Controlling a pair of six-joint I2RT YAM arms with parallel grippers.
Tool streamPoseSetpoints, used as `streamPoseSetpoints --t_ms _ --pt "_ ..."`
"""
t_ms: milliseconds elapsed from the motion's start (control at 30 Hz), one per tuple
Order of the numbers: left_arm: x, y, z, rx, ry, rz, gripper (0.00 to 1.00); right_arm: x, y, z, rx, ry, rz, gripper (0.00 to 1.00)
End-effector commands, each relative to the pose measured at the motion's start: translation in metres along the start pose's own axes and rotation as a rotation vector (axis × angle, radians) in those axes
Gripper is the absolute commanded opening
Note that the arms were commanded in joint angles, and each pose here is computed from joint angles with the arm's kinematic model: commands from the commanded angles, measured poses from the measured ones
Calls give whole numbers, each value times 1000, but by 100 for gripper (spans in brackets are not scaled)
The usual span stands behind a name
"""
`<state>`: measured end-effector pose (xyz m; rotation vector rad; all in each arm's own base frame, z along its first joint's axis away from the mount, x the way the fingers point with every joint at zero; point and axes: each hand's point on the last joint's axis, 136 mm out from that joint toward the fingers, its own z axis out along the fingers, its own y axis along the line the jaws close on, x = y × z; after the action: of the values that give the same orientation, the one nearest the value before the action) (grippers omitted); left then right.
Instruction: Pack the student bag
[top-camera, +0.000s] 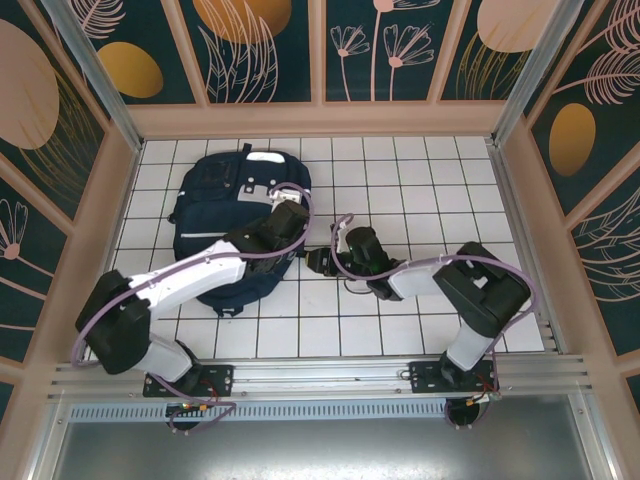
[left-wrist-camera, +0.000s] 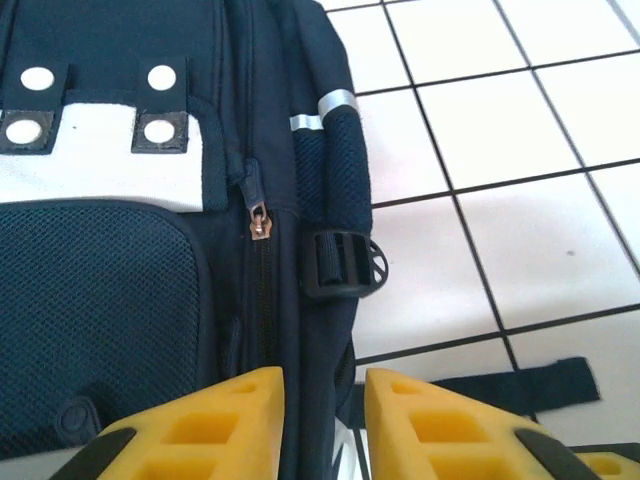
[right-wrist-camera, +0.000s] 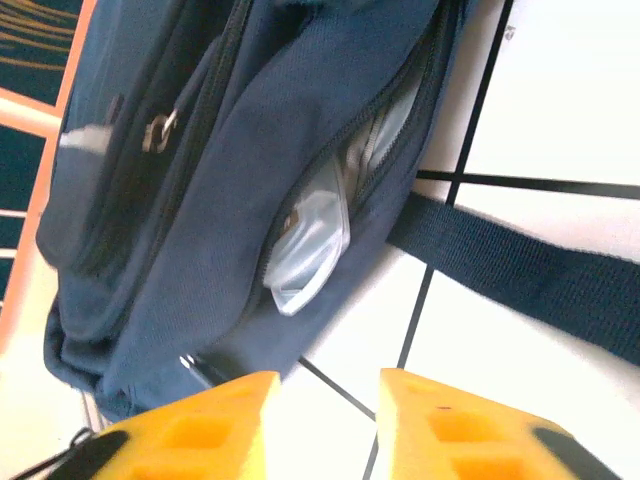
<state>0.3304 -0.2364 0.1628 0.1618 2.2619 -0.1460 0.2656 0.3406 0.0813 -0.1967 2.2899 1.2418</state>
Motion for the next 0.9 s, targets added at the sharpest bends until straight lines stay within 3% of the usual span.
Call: streamPoseSetpoints --t_ms 0,233,367,600,867 --pt "-9 0 -19 55 -40 -107 43 -1 6 -4 24 -32 -104 35" --pt "16 35 -45 14 -33 -266 58 15 37 11 50 -34 -330 39" --pt "46 57 -58 11 -21 -435 59 34 45 27 83 -15 -473 41" --pt "92 80 -67 56 -21 -716 60 45 51 51 71 28 -577 49" --pt "105 83 -64 66 -18 -773 62 51 52 71 59 71 -606 49"
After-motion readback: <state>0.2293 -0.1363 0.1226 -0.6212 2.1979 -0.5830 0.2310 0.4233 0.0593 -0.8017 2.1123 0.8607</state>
